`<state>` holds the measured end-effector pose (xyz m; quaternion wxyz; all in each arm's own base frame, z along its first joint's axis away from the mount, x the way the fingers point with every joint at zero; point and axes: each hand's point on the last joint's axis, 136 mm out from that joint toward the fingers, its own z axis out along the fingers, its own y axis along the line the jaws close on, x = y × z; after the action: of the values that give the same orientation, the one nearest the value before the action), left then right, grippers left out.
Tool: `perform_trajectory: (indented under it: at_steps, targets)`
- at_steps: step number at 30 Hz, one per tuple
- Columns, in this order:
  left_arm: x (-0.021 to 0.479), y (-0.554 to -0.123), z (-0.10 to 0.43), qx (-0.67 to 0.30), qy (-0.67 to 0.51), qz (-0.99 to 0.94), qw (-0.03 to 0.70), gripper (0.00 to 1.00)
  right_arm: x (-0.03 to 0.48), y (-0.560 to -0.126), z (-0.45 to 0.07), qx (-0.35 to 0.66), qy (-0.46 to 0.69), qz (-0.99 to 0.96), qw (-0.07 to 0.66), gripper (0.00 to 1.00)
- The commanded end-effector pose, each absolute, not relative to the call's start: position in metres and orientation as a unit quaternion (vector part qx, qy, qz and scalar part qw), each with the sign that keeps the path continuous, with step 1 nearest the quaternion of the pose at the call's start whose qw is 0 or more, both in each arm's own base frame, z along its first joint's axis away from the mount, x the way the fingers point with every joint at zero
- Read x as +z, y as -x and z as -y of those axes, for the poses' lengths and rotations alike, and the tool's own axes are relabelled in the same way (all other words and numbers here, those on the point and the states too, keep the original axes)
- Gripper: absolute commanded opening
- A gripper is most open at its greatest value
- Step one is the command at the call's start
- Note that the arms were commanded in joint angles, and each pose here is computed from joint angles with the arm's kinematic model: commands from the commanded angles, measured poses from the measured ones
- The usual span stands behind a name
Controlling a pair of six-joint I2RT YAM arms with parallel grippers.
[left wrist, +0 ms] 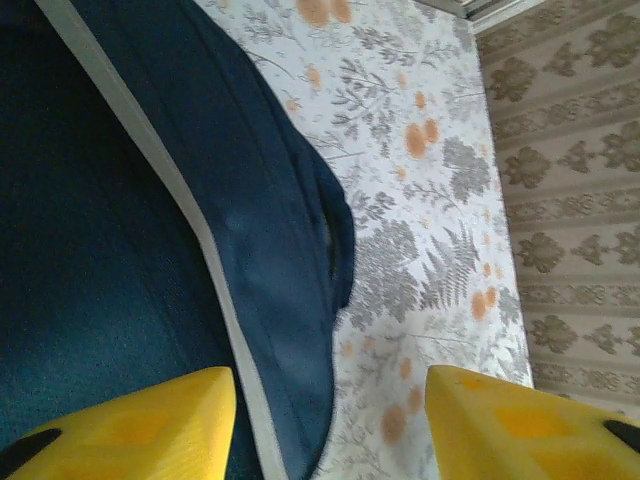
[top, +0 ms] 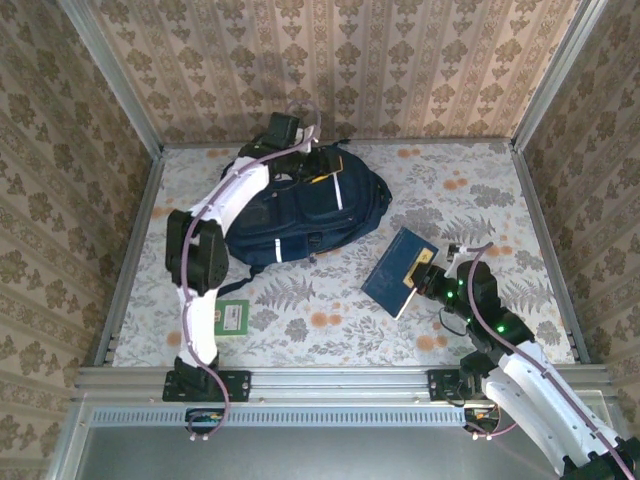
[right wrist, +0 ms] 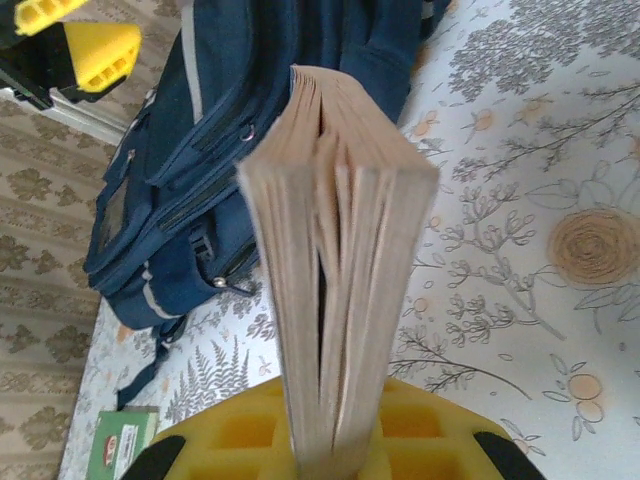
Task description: Pack books, pencil case, and school supplies into a backpack
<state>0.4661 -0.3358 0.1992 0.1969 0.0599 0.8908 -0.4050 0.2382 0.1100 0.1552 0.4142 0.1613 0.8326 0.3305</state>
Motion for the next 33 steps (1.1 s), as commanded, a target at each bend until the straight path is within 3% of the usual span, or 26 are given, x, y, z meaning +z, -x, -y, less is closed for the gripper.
perform_trajectory:
  at_steps: [1,8,20,24,28,33]
  targets:
    - [0.197,-0.475,0.337,-0.393,-0.053,-0.899,0.187,0.51,0.168,-0.246,-0.100,0.314,-0.168,-0.820,0.448,0.00]
    - [0.181,-0.501,0.339,-0.407,-0.024,-0.895,0.178,0.48,0.160,-0.251,-0.097,0.307,-0.166,-0.823,0.448,0.00]
    - [0.142,-0.497,0.378,-0.410,-0.032,-0.901,0.141,0.42,0.152,-0.257,-0.097,0.313,-0.175,-0.824,0.438,0.00]
    - [0.132,-0.492,0.385,-0.397,-0.036,-0.907,0.133,0.30,0.154,-0.254,-0.095,0.315,-0.179,-0.822,0.439,0.00]
    - [0.135,-0.483,0.394,-0.402,-0.052,-0.906,0.124,0.01,0.159,-0.250,-0.089,0.304,-0.180,-0.821,0.449,0.00]
    - [0.162,-0.458,0.401,-0.405,-0.104,-0.900,0.125,0.00,0.175,-0.241,-0.067,0.255,-0.186,-0.817,0.483,0.00]
